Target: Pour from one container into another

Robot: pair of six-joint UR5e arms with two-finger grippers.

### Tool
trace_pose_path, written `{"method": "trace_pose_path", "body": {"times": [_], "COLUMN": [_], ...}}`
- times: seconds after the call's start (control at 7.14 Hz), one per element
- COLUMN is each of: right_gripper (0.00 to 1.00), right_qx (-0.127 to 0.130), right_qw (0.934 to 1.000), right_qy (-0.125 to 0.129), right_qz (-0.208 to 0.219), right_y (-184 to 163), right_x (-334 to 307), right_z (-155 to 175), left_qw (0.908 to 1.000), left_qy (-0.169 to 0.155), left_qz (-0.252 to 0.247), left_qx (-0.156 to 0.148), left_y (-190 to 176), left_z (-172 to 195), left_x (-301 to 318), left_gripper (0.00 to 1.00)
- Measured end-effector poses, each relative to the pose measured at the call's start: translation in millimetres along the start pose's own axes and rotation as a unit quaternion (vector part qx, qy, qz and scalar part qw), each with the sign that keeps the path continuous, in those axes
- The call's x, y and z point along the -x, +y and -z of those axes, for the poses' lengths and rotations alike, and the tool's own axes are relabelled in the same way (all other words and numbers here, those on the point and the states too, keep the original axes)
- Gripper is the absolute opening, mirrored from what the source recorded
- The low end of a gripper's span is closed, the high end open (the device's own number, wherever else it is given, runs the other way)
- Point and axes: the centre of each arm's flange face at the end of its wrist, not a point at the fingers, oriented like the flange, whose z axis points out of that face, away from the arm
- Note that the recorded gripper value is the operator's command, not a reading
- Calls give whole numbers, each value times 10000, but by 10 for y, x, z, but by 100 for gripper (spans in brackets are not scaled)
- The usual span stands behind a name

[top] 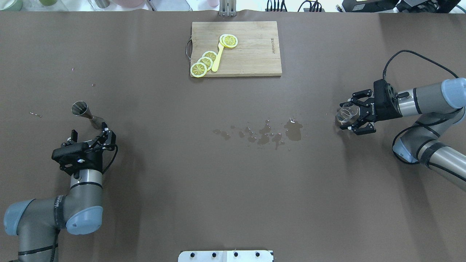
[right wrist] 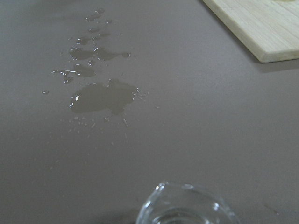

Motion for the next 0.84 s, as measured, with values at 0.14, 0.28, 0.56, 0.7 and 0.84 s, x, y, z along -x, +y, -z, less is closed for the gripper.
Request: {"method": "trace_pose_path", "body": {"times": [0.14,0.28,0.56,0.7,0.84], "right_gripper": [83,79,76,72,69], "right_qx": [6,9,4,3,2], "right_qw": [10000,10000,10000,10000,10000], "right_qy": [-4,-4,-1,-2,-1], "right_qz": [-6,-10,-5,-4,-2], "right_y": [17,30,31,31,29], "right_x": [8,14,19,20,20], "right_z": [8,19,26,27,27], "left_qw": [10000,9998,9994,9992,9991], "left_qy": [-2,9,33,36,40], "left_qz": [-18,-40,-68,-82,-99], "left_qx": [-58,-176,-331,-380,-420], "left_y": [-2,-14,-17,3,24], "left_z": [-18,-43,-69,-86,-100], "left_x": [11,19,18,11,5], "left_gripper": [97,97,89,89,89]}}
